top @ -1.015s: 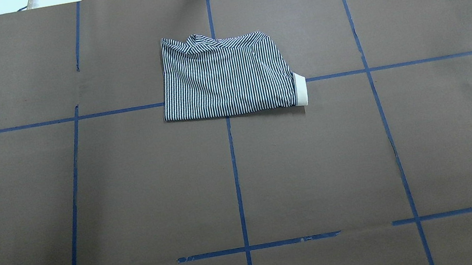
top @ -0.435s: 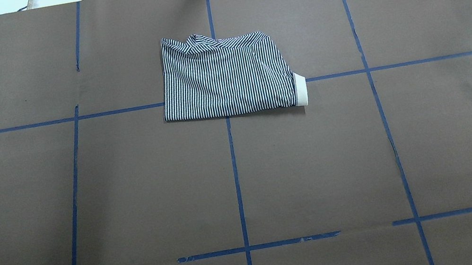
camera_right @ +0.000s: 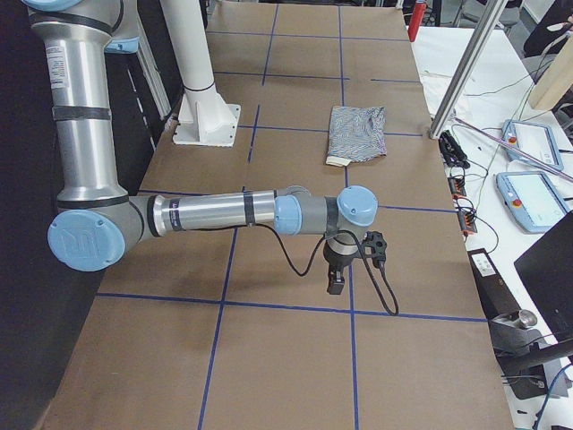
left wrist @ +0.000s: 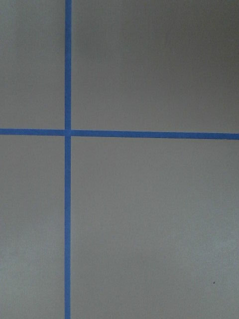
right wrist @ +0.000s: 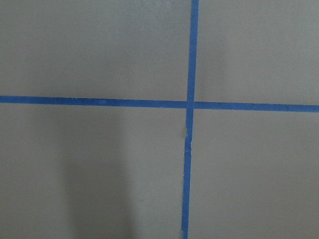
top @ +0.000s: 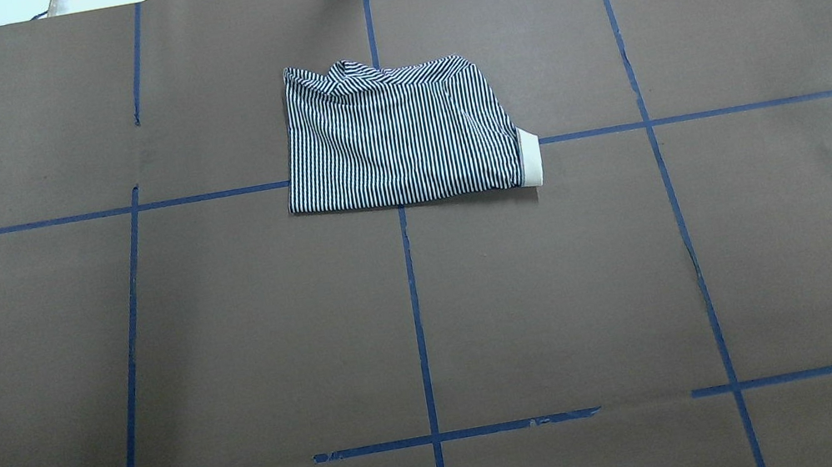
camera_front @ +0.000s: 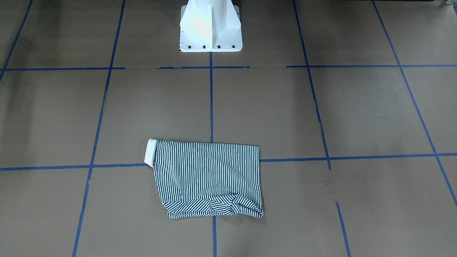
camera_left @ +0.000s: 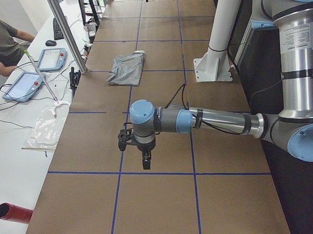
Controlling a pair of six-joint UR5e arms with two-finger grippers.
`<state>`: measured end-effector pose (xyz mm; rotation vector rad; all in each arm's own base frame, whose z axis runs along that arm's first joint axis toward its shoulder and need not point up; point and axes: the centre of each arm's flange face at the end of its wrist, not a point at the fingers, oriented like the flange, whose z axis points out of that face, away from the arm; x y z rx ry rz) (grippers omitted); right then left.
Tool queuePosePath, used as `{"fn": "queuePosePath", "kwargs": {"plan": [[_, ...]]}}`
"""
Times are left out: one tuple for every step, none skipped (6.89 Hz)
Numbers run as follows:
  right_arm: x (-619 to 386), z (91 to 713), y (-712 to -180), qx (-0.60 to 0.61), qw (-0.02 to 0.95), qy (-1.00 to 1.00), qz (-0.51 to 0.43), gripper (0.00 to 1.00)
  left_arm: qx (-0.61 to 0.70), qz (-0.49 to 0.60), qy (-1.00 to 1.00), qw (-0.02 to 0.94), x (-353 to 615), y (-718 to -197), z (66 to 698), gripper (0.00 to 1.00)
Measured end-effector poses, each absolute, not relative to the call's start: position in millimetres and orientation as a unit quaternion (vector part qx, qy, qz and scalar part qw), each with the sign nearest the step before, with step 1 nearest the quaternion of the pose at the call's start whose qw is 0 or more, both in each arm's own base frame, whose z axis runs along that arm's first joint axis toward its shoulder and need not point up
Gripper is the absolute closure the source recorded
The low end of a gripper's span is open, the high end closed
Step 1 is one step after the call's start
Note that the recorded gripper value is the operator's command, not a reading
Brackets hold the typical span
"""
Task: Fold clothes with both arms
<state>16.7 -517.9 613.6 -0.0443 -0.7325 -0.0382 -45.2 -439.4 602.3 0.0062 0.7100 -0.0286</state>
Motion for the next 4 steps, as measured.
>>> {"fn": "queuePosePath", "kwargs": {"plan": [[16.7,614.8,-516.9,-0.023,0.933,-0.359,-0.018,0.0,0.003,-0.014,0.349,0.937,-45.0,-439.4,602.1,0.0],[16.7,616.3,-516.1,-0.024,0.933,-0.359,-0.018,0.0,0.004,-0.014,0.35,0.937,-44.8,-439.5,601.3,0.0],[16.7,617.5,-515.5,-0.025,0.933,-0.359,-0.018,0.0,0.006,-0.013,0.351,0.936,-44.6,-440.3,598.8,0.0],[16.8,618.0,-515.3,-0.026,0.933,-0.359,-0.018,0.0,0.009,-0.011,0.352,0.936,-44.4,-441.4,596.0,0.0]]}}
